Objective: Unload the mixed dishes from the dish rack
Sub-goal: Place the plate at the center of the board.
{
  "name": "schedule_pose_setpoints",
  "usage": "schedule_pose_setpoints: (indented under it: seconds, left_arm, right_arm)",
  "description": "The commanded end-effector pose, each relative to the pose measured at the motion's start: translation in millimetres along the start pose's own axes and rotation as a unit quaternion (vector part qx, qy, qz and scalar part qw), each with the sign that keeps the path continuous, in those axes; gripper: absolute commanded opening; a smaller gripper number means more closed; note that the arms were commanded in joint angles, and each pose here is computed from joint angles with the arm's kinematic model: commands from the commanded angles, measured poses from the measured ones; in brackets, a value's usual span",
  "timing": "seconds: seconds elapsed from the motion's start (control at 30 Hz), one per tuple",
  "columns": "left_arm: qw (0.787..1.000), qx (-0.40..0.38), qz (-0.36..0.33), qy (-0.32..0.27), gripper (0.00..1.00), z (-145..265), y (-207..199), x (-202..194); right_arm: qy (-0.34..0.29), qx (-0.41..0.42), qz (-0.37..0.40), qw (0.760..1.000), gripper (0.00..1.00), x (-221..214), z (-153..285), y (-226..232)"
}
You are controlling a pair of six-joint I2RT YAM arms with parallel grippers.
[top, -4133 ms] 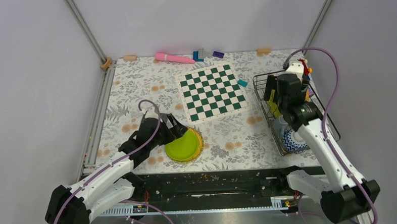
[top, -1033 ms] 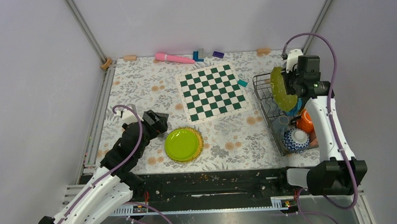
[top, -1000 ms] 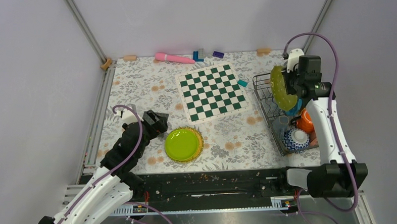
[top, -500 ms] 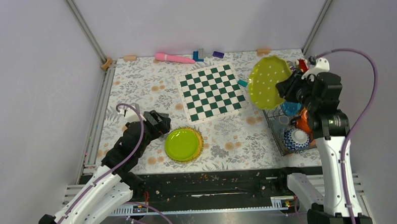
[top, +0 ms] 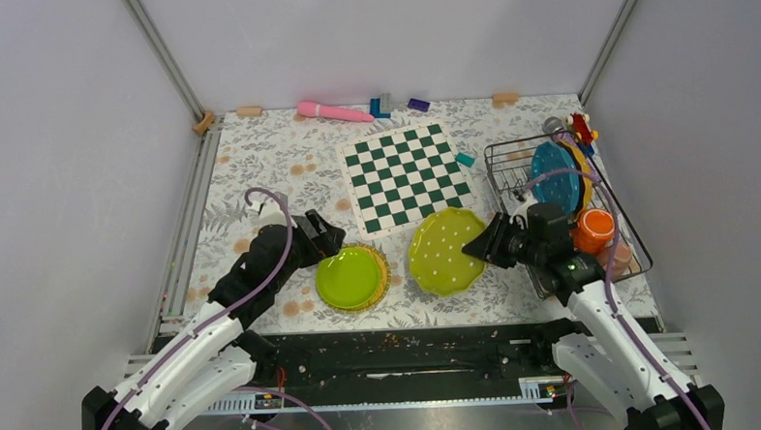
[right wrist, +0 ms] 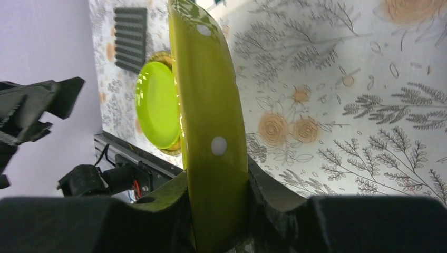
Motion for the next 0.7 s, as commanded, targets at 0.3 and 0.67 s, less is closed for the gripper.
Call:
schedule_pose_setpoints:
  seconds: [0.3,0.67]
  left_arm:
    - [0.999,-0.029,0.018,0.028,0.99,-3.1,-6.9,-8.5]
    - [0.999,-0.026,0.02,0.042,0.99,-3.9,-1.7,-17.1]
  right_arm:
    - [-0.087,0.035,-0.014,0.995,0.06,-9.0,-33.6,-9.7]
    - [-0.101,0.023,-0.032,0.994,0.29,-22.4,-43.9,-26.9]
Point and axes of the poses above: each gripper's point midway between its finger pads, its own z axis back along the fingers, its own y axis along the line the jaws close on, x = y × z, the point moved 6 cm from there along z, back along the fingers, and after that the axes turned 1 degree about z, right-handed, at the moved point
